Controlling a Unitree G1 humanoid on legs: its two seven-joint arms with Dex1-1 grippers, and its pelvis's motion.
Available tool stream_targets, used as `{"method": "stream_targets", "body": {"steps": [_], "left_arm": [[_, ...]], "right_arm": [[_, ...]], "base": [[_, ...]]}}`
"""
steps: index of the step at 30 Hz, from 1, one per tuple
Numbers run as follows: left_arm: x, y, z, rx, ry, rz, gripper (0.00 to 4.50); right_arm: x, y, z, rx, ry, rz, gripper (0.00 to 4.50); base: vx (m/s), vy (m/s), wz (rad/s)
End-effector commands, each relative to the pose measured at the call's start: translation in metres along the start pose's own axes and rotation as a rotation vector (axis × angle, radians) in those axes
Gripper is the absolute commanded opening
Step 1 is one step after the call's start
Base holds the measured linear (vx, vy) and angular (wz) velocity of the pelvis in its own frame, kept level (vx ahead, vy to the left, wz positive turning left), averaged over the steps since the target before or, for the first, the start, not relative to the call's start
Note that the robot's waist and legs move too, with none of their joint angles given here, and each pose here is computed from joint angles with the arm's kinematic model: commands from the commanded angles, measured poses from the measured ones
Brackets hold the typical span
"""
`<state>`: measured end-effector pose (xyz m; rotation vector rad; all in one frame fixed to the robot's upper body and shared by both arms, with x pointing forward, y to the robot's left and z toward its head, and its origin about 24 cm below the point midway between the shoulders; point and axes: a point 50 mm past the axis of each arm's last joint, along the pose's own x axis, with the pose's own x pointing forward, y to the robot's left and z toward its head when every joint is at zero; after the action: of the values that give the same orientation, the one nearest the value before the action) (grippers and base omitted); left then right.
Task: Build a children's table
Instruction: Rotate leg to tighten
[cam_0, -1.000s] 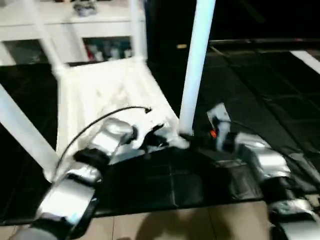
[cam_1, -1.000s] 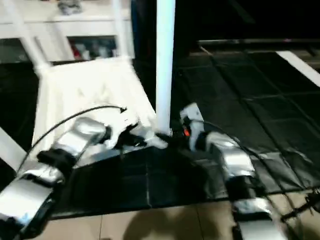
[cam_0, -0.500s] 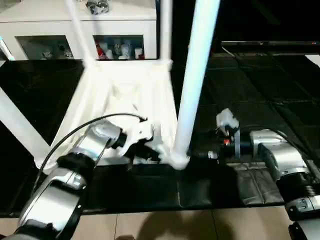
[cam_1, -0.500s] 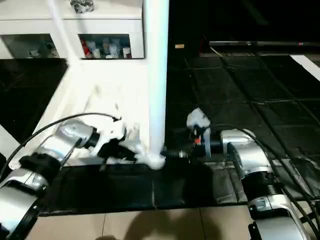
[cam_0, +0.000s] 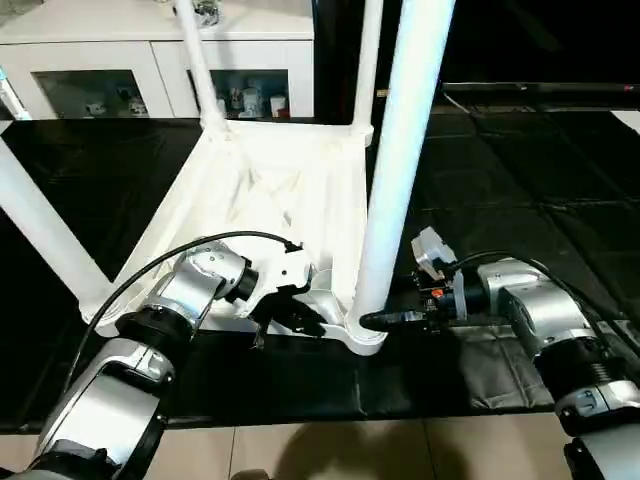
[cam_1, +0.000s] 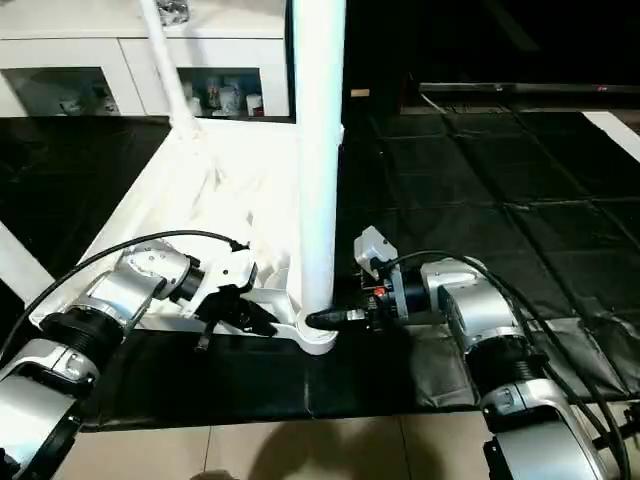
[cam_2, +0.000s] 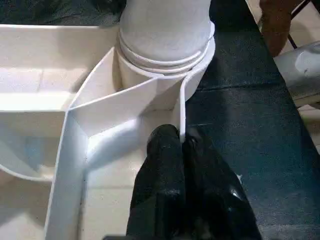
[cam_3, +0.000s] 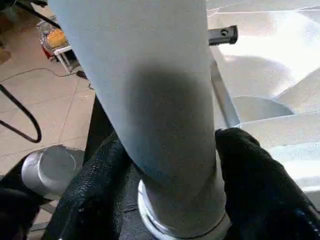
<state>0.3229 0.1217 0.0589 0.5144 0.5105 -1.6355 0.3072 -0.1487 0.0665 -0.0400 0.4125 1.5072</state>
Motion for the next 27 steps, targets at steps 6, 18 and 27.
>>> {"method": "stream_targets", "body": {"steps": [6,18,27], "left_arm": [[0.002,0.004,0.012,0.045,-0.015,0.001,0.0],[0.017,0.026,0.03,-0.128,-0.11,0.234,0.0],[0.043,0.049,0.068,-0.274,-0.209,0.528,0.0]], "right_arm": [[0.003,-0.001,0.005,-0.018,0.004,0.025,2.1],[0.031,-0.008,-0.002,0.076,-0.04,-0.246,2.04],[0.078,-0.028,0.015,0.198,-0.091,-0.636,2.02]], "base": [[0.0,0.0,0.0],[0.0,0.0,0.0],[0.0,0.0,0.0]]}}
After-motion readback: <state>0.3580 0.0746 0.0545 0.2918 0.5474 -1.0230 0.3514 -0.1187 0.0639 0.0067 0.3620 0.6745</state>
